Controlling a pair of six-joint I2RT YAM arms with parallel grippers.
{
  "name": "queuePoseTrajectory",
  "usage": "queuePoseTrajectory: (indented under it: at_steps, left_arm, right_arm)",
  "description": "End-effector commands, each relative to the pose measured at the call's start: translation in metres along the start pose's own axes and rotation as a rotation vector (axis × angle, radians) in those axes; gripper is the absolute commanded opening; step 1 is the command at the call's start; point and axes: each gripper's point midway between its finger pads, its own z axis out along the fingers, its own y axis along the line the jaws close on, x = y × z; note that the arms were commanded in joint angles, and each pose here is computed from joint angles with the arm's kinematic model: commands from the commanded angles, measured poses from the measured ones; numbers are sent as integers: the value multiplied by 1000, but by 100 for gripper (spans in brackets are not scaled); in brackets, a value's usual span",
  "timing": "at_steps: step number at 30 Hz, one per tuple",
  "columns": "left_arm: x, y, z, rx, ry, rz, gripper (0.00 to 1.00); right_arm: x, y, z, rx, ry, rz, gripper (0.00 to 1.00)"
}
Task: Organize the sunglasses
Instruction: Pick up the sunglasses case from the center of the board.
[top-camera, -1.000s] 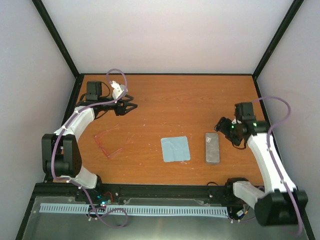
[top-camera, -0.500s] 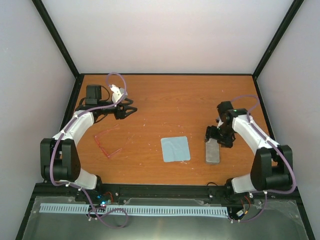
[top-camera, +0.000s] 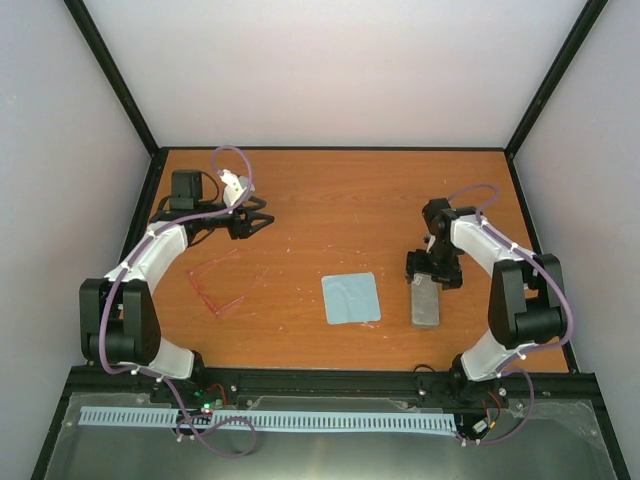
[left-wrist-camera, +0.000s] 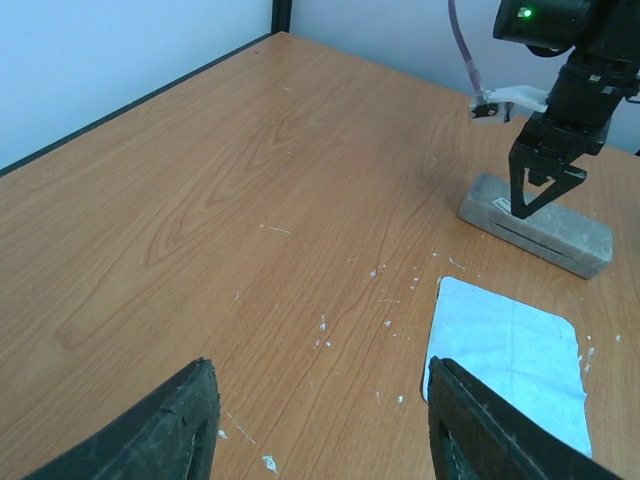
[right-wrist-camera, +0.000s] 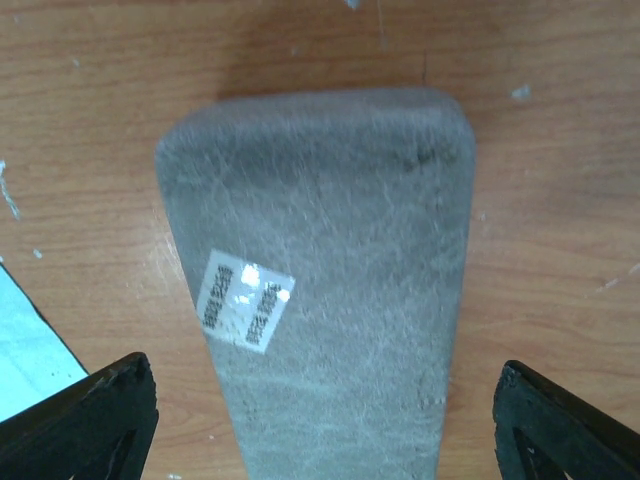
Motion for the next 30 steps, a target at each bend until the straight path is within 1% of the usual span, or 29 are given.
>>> queuePoseTrajectory:
  at_steps: [1,3,7,10,14,17,22,23,24,25,26,27,30]
  left_arm:
    - [-7,-6,-3,5,-16,15,58]
    - [-6,-6,-3,6,-14,15,58]
    - [-5,-6,-3,3,-11,15,58]
    - [-3,-4,-3,-9,-5,23,58]
    - [0,-7,-3,0,4,33,58]
    - [1,-8,-3,-4,6,47,58]
    - [-2,-7,-4,-2,0,56,58]
    - [-2,-7,-3,1,-1,54,58]
    - [-2,-7,-3,1,-2,56,58]
    - [-3,-8,-3,3,-5,59,58]
    - [-5,-8,-4,5,-8,62,58]
    - [-6,-9,-3,10,-12,66,58]
    - [-10,-16,4,16,2,114,58]
  right_arm:
    - [-17,2,2,23,-11,-37,90]
    - [-27,6,2,19,-19,-39,90]
    - [-33,10,9,15,26,-40,89]
    - [-38,9,11,35,30,-41,89]
    - [-36,3,18,75,76,-48,89]
    - [-36,0,20,96,85,-46,85]
    - [-32,-6,26,126,123,-41,85]
    - [-32,-6,27,130,125,-39,80]
    - [-33,-6,27,128,122,-37,71]
    - [-34,-4,26,122,119,-32,60]
    - [-35,-3,25,115,113,-27,51]
    - [-36,0,23,104,109,-24,44]
    - [-44,12,11,45,80,1,30]
